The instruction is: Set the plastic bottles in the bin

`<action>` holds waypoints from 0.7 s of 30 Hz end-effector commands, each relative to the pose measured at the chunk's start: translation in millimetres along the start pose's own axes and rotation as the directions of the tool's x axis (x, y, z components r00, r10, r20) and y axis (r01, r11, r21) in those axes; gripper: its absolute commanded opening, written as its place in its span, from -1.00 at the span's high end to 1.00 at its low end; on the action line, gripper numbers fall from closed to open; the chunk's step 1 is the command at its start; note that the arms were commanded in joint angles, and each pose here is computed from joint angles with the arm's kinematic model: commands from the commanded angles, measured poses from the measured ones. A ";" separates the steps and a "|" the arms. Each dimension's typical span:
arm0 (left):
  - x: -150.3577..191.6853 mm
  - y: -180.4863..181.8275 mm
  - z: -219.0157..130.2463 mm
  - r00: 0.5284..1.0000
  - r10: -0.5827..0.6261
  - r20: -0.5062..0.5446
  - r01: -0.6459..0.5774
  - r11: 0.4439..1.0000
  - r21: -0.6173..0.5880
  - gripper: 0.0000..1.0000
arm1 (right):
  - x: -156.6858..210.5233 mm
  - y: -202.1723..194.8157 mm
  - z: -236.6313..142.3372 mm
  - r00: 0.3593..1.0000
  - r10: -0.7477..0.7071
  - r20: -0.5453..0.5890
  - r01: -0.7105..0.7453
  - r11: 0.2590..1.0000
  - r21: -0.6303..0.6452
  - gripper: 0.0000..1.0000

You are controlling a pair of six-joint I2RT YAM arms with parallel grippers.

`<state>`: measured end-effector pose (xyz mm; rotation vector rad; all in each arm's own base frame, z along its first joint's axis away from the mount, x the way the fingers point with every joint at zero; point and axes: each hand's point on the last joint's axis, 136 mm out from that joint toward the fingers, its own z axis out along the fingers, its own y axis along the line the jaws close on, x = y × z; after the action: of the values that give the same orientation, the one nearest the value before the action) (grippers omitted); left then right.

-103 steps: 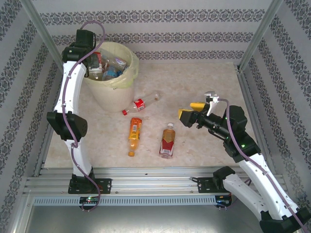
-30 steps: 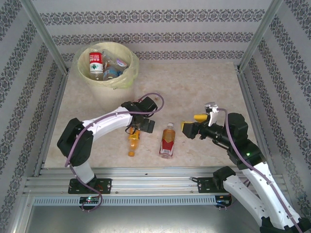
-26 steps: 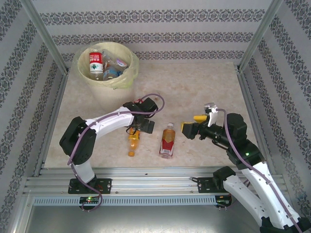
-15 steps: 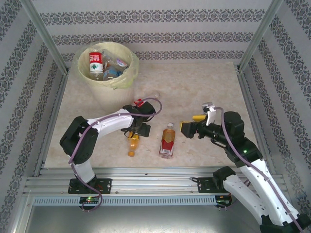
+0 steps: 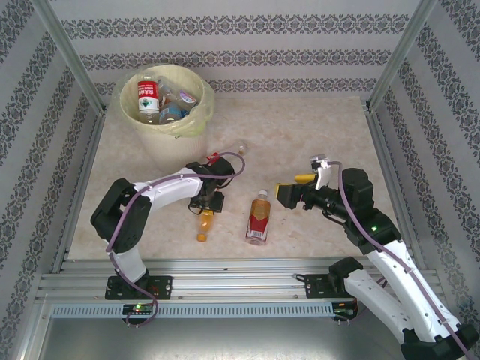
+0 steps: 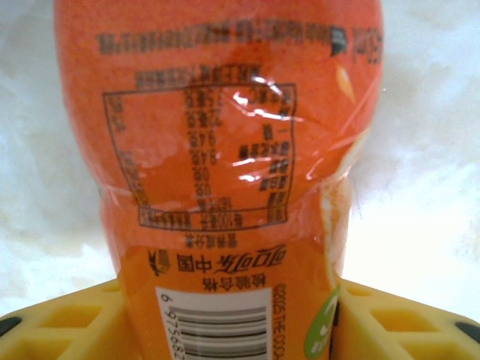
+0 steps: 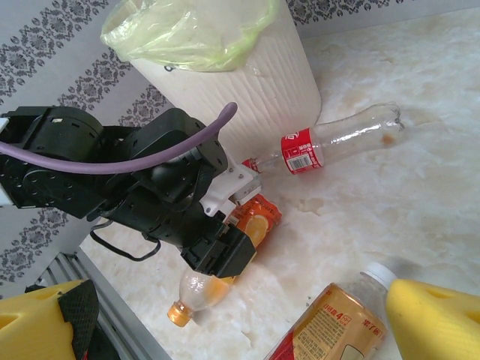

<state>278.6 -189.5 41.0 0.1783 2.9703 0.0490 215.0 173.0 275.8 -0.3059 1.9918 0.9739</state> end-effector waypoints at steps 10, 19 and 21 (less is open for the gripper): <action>-27.1 -44.9 -68.5 0.983 0.127 0.130 -0.159 0.948 0.274 -0.10 | -5.4 1.5 3.4 0.998 0.001 0.062 0.000 1.000 -0.023 -0.96; -68.4 -74.5 -146.4 0.960 0.156 0.234 -0.237 0.896 0.375 -0.12 | -19.8 20.7 -12.5 0.990 -0.013 0.140 0.026 0.996 -0.086 -0.97; -80.5 -81.2 -163.8 0.948 0.159 0.274 -0.261 0.882 0.393 -0.12 | -22.3 23.4 -15.7 0.988 -0.015 0.152 0.029 0.995 -0.091 -0.96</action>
<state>323.4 -283.4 202.5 0.4623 2.6484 -0.5422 211.1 170.1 298.5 -0.2779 1.8567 1.0117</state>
